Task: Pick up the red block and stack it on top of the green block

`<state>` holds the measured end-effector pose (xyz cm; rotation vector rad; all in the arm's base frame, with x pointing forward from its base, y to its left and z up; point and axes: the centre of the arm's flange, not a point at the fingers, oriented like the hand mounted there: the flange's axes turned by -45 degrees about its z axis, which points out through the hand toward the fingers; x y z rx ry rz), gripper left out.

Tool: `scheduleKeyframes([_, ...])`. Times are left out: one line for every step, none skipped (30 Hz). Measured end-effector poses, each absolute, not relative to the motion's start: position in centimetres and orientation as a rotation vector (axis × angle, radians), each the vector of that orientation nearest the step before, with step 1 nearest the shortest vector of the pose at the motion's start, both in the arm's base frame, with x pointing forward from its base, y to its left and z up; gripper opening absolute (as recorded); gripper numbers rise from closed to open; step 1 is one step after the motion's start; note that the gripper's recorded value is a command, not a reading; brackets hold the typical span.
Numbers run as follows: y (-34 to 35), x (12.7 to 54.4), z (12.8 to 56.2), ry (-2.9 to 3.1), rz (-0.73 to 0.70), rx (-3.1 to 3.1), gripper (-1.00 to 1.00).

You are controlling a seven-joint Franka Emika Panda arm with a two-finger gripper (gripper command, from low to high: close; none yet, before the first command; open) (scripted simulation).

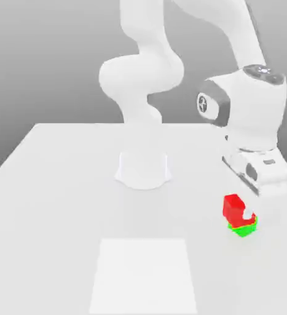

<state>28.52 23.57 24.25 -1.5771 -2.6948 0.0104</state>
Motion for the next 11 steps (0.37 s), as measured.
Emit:
scheduleKeyframes([24.5, 26.6, 24.4, -2.765, 0.006, -1.470, -1.00])
scheduleKeyframes([25.0, 25.6, 24.0, -2.798, 0.004, -1.414, -1.00])
scheduleKeyframes([25.3, 25.2, 23.4, -2.814, 0.003, -1.386, -1.00])
scheduleKeyframes([25.4, 25.0, 22.6, -2.822, 0.002, -1.371, -1.00])
scheduleKeyframes([25.5, 24.9, 21.8, -2.826, 0.002, -1.364, -1.00])
scheduleKeyframes([25.5, 24.8, 20.9, -2.828, 0.001, -1.360, -1.00])
scheduleKeyframes([25.5, 24.8, 20.0, -2.829, 0.002, -1.360, -1.00])
scheduleKeyframes([25.4, 24.7, 19.1, -2.830, 0.002, -1.360, -1.00])
scheduleKeyframes([25.4, 24.7, 18.4, -2.830, 0.003, -1.361, 1.00])
scheduleKeyframes([25.4, 24.7, 18.4, -2.830, 0.003, -1.361, 1.00])
scheduleKeyframes([25.4, 24.7, 18.4, -2.830, 0.003, -1.361, 1.00])
